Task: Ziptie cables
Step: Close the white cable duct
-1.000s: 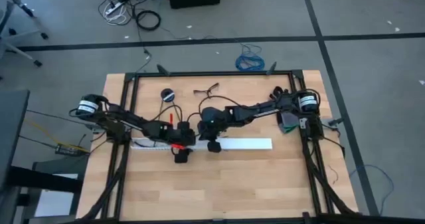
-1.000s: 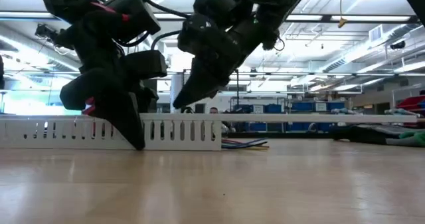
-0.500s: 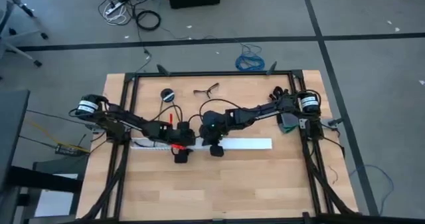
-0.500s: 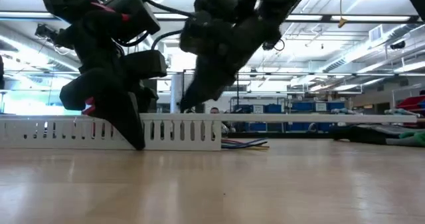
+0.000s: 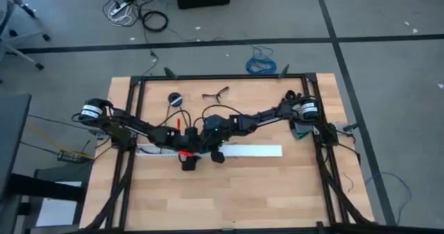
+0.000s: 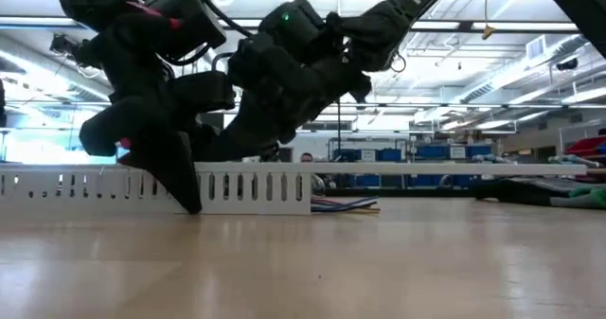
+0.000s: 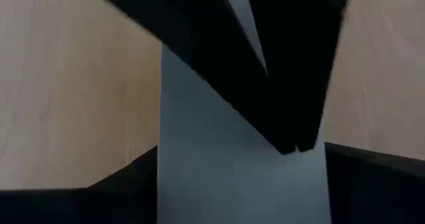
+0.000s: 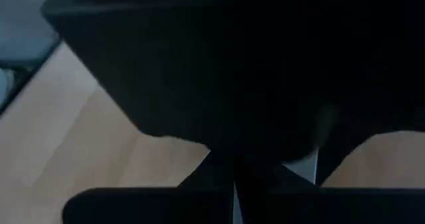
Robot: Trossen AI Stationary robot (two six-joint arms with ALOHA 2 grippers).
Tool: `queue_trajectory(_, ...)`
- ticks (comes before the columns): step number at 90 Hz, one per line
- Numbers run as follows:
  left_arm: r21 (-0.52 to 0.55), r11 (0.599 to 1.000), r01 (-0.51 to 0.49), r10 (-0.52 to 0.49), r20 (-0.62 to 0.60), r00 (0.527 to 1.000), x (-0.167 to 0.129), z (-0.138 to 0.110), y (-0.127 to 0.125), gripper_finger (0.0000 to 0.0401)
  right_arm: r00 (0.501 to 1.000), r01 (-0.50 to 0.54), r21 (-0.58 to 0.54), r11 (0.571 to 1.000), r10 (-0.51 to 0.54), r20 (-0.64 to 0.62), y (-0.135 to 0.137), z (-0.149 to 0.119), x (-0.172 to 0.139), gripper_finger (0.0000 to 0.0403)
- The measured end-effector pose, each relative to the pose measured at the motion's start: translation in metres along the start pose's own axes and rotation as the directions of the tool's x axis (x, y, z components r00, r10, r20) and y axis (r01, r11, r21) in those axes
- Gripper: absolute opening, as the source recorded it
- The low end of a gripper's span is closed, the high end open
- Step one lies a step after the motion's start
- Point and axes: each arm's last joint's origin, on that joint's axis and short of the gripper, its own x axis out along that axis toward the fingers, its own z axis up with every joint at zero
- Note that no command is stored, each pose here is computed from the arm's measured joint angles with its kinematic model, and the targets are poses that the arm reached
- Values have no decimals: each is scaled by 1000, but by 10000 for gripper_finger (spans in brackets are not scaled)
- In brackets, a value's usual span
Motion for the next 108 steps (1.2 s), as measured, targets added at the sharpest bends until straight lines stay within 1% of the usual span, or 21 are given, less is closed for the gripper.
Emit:
queue_trajectory(15, -3, 1000, -2, 2, 1, 1000, 0, 0, 0, 241, 996, 70, -9, 998, -70, -50, 3, 10, -19, 0)
queue_trajectory(34, 1, 1000, -2, 2, -2, 1000, 0, 0, 0, 241, 993, 66, 2, 998, -66, -93, 11, 16, -34, 0)
queue_trajectory(42, 2, 1000, -2, 2, -3, 1000, 0, 0, 0, 241, 985, 59, 24, 998, -55, -165, 15, 12, -39, 0)
queue_trajectory(52, 3, 1000, -2, 2, -5, 1000, 0, 0, 0, 241, 961, 57, 71, 996, -36, -273, 20, 1, -40, 0)
queue_trajectory(59, 7, 1000, -1, 1, -4, 1000, 0, 0, 0, 241, 954, 57, 78, 995, -31, -298, 22, -2, -38, 0)
queue_trajectory(69, 12, 1000, 2, -2, -16, 1000, -1, -1, 0, 241, 969, 25, 65, 998, -8, -246, 17, -6, -22, 0)
queue_trajectory(74, 7, 1000, 4, -4, -19, 1000, -1, -1, 0, 241, 978, 9, 63, 998, 4, -208, 10, -9, -15, 0)
queue_trajectory(83, -2, 1000, 3, -3, -19, 1000, -1, -1, 0, 241, 984, -6, 72, 997, 19, -176, 0, -15, -5, 0)
queue_trajectory(100, 15, 1000, -14, 15, -17, 1000, -1, 1, -1, 249, 983, 3, 76, 997, 11, -186, -4, -19, -2, 0)
queue_trajectory(108, 62, 998, -27, 28, -10, 1000, -3, 7, -3, 263, 981, 3, 80, 997, 13, -195, -3, -19, -3, 0)
